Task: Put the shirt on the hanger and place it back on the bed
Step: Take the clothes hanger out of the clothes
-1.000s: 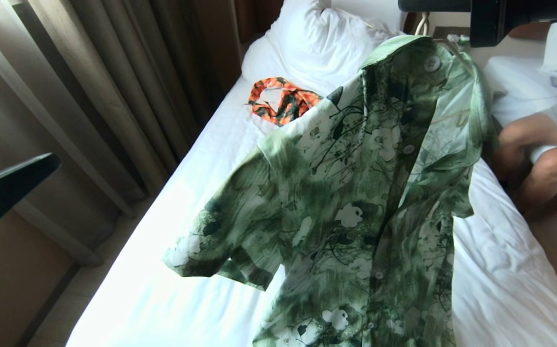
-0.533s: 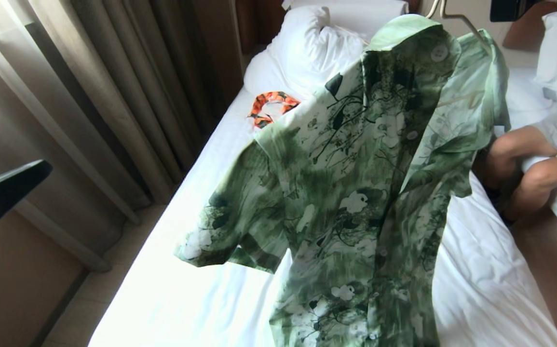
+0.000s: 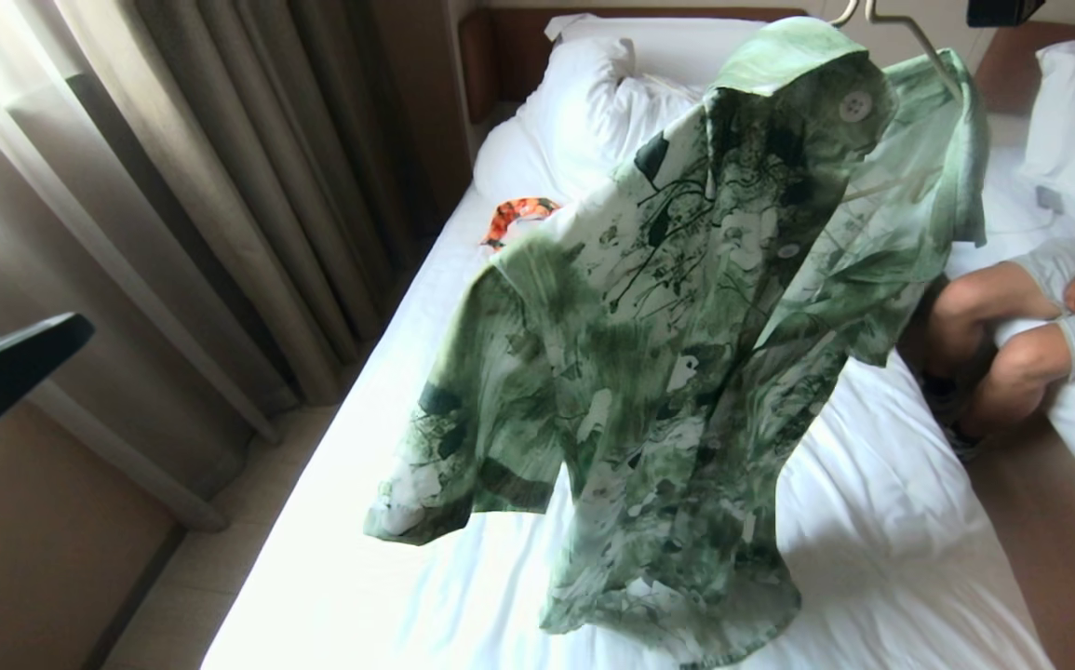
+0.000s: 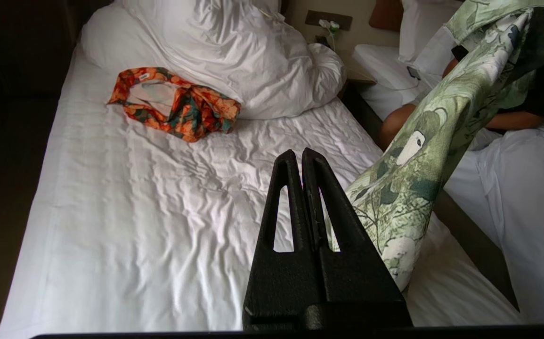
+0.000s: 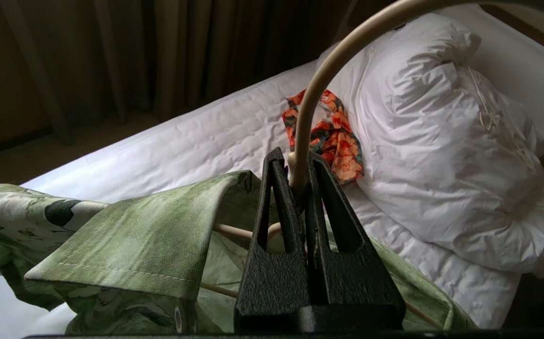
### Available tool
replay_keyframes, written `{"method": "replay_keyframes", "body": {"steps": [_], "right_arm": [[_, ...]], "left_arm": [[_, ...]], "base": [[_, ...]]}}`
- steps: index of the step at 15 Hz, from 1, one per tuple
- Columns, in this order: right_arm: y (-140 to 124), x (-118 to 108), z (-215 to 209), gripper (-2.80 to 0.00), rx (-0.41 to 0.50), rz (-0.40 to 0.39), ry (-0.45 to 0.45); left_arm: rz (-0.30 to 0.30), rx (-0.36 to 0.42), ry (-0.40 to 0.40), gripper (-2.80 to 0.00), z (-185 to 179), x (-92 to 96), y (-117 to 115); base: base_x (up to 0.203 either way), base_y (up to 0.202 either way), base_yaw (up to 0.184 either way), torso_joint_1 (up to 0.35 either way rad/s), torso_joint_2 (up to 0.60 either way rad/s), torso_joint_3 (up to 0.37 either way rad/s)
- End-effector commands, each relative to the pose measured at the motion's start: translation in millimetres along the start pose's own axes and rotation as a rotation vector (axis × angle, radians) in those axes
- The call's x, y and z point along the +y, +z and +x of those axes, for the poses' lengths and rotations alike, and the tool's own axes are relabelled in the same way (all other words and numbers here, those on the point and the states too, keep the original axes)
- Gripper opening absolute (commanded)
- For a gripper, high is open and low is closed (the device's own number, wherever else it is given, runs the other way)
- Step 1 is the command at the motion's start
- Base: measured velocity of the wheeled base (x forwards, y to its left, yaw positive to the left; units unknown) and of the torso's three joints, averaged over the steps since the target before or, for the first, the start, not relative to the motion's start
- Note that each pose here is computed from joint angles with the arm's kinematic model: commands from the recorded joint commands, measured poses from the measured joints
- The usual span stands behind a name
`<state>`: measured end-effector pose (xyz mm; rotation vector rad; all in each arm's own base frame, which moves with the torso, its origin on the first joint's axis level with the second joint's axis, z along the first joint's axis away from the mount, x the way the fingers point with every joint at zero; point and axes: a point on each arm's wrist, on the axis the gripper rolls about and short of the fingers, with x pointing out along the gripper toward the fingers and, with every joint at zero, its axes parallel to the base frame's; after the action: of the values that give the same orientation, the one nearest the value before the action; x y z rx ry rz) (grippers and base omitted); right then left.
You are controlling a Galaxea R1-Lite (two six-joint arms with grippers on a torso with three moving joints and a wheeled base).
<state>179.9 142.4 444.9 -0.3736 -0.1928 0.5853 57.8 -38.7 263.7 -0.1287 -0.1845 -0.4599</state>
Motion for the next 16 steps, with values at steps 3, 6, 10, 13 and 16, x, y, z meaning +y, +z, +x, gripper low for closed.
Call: {"method": "replay_keyframes", "body": {"steps": [3, 6, 10, 13, 16], "right_arm": [[-2, -3, 1, -2.8, 0.01, -0.004, -0.012], [-8, -9, 5, -2.8, 0.03, -0.005, -0.028], [-17, -10, 22, -2.8, 0.096, -0.006, -0.152], [-26, -8, 36, -2.8, 0.132, 0.046, -0.183], [-33, -9, 45, -2.8, 0.156, 0.063, -0.194]], "left_arm": [[-0.002, -0.006, 0.0, -2.8, 0, -0.3, 4], [0.008, 0.062, -0.062, -2.8, 2, -2.4, 7], [0.017, 0.158, -0.119, -2.8, 33, -10.1, 4], [0.021, 0.231, -0.168, -2.8, 66, -17.6, -7], [0.02, 0.265, -0.188, -2.8, 102, -24.8, -28]], "base": [[0.0, 0.0, 0.0, 0.15, -0.35, -0.203], [0.0, 0.0, 0.0, 0.031, -0.08, -0.036], [0.0, 0.0, 0.0, 0.0, 0.0, 0.0], [0.0, 0.0, 0.0, 0.0, 0.0, 0.0], [0.0, 0.0, 0.0, 0.0, 0.0, 0.0]]}}
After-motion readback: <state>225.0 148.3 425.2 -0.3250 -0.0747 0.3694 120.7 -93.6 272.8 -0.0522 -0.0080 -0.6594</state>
